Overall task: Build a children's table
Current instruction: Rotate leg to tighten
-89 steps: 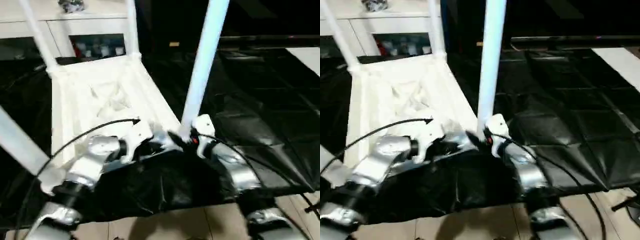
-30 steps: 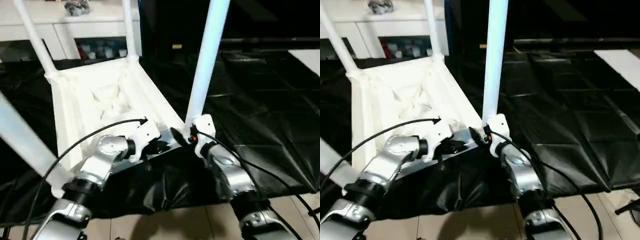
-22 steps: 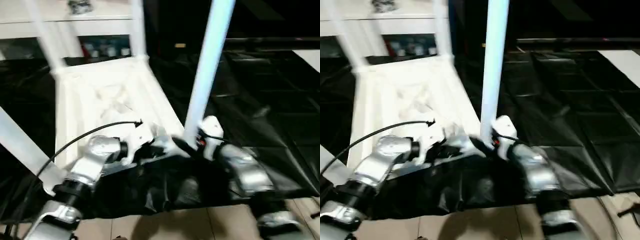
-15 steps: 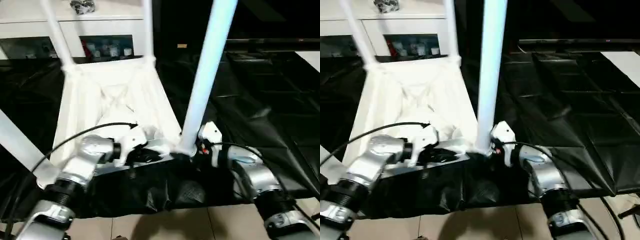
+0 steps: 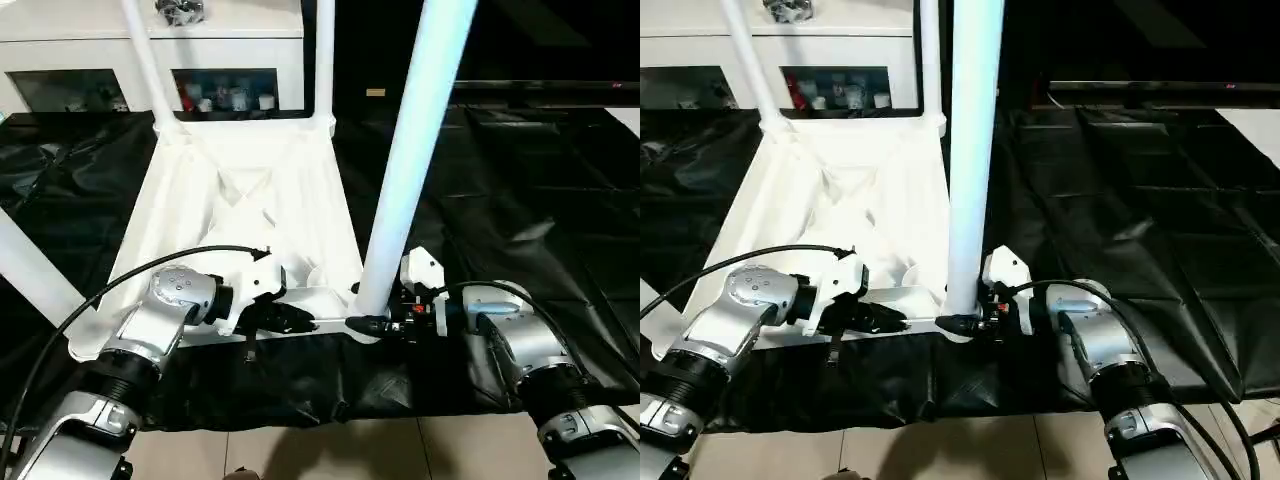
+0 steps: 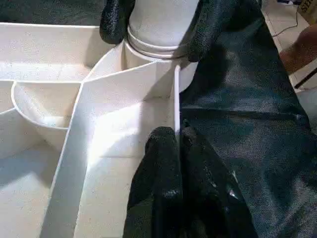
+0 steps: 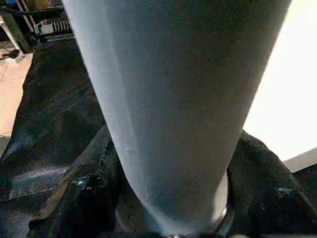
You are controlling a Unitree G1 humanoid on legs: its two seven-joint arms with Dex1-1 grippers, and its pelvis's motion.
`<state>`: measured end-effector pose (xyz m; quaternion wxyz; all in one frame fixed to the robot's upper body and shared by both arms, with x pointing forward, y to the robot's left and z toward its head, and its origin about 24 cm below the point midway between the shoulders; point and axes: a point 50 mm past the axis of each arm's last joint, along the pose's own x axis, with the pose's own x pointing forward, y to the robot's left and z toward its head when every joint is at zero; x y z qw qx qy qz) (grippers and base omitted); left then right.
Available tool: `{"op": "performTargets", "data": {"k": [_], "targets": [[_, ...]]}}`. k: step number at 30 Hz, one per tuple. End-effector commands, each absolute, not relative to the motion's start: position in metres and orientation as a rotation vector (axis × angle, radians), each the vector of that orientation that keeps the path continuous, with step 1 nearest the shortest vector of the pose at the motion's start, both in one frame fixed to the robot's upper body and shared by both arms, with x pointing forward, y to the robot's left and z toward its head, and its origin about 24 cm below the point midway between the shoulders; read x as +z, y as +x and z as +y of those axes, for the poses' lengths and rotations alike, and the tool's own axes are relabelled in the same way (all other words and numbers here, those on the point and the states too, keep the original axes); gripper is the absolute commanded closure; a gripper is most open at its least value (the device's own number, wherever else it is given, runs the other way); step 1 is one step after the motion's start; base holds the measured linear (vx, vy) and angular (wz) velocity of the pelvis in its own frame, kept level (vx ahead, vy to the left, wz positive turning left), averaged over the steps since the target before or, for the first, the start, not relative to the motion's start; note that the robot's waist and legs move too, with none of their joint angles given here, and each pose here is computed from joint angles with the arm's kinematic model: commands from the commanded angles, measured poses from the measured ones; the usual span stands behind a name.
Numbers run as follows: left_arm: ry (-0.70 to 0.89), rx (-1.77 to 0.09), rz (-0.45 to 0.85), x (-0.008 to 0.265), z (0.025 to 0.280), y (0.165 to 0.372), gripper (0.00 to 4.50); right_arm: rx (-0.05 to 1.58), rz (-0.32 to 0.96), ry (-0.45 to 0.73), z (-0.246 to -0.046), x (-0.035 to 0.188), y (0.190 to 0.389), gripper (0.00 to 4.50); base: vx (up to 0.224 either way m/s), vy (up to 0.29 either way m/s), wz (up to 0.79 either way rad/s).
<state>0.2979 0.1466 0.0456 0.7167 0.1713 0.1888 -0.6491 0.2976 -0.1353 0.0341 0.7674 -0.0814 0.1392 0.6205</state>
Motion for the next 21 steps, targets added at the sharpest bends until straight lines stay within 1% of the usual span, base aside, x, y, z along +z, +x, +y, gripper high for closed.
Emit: {"op": "performTargets", "data": {"k": [1, 5, 7, 9, 10, 11, 13, 15, 18, 19, 20, 21], "targets": [[0.405, -1.438, 0.431, 0.047, 0.146, 0.301, 4.50, 1.449, 0.326, -0.162, -0.126, 0.030, 0.290, 1.88, 0.000, 0.000, 0.00], [0.399, -1.436, 0.424, 0.047, 0.144, 0.302, 4.50, 1.453, 0.341, -0.122, -0.121, 0.021, 0.280, 1.89, 0.000, 0.000, 0.00], [0.398, -1.434, 0.420, 0.047, 0.144, 0.302, 4.50, 1.447, 0.342, -0.116, -0.120, 0.020, 0.278, 1.89, 0.000, 0.000, 0.00], [0.399, -1.413, 0.411, 0.046, 0.141, 0.302, 4.50, 1.368, 0.336, -0.109, -0.117, 0.016, 0.280, 1.89, 0.000, 0.000, 0.00], [0.404, -1.345, 0.393, 0.046, 0.134, 0.307, 4.50, 1.180, 0.335, -0.107, -0.114, 0.010, 0.289, 1.89, 0.000, 0.000, 0.00], [0.404, -1.341, 0.391, 0.046, 0.133, 0.307, 4.50, 1.165, 0.335, -0.107, -0.113, 0.010, 0.290, 1.89, 0.000, 0.000, 0.00], [0.391, -1.281, 0.365, 0.046, 0.124, 0.311, 4.50, 0.986, 0.312, -0.117, -0.110, 0.007, 0.300, 1.91, 0.000, 0.000, 0.00], [0.382, -1.222, 0.336, 0.047, 0.113, 0.315, 4.50, 0.830, 0.321, -0.074, -0.105, 0.004, 0.308, 1.91, -0.025, 0.001, -0.02], [0.365, -1.159, 0.298, 0.048, 0.092, 0.318, 4.50, 0.670, 0.311, -0.037, -0.094, 0.004, 0.316, 1.91, -0.019, 0.002, -0.02], [0.358, -1.154, 0.292, 0.048, 0.087, 0.318, 4.50, 0.641, 0.313, -0.029, -0.092, 0.004, 0.317, 1.91, 0.000, 0.000, 0.00], [0.326, -1.172, 0.264, 0.050, 0.071, 0.315, 4.50, 0.623, 0.299, -0.049, -0.081, 0.006, 0.318, 1.91, 0.000, 0.000, 0.00], [0.313, -1.187, 0.256, 0.050, 0.064, 0.313, 4.50, 0.627, 0.287, -0.053, -0.076, 0.009, 0.319, 1.91, 0.000, 0.000, 0.00]]}}
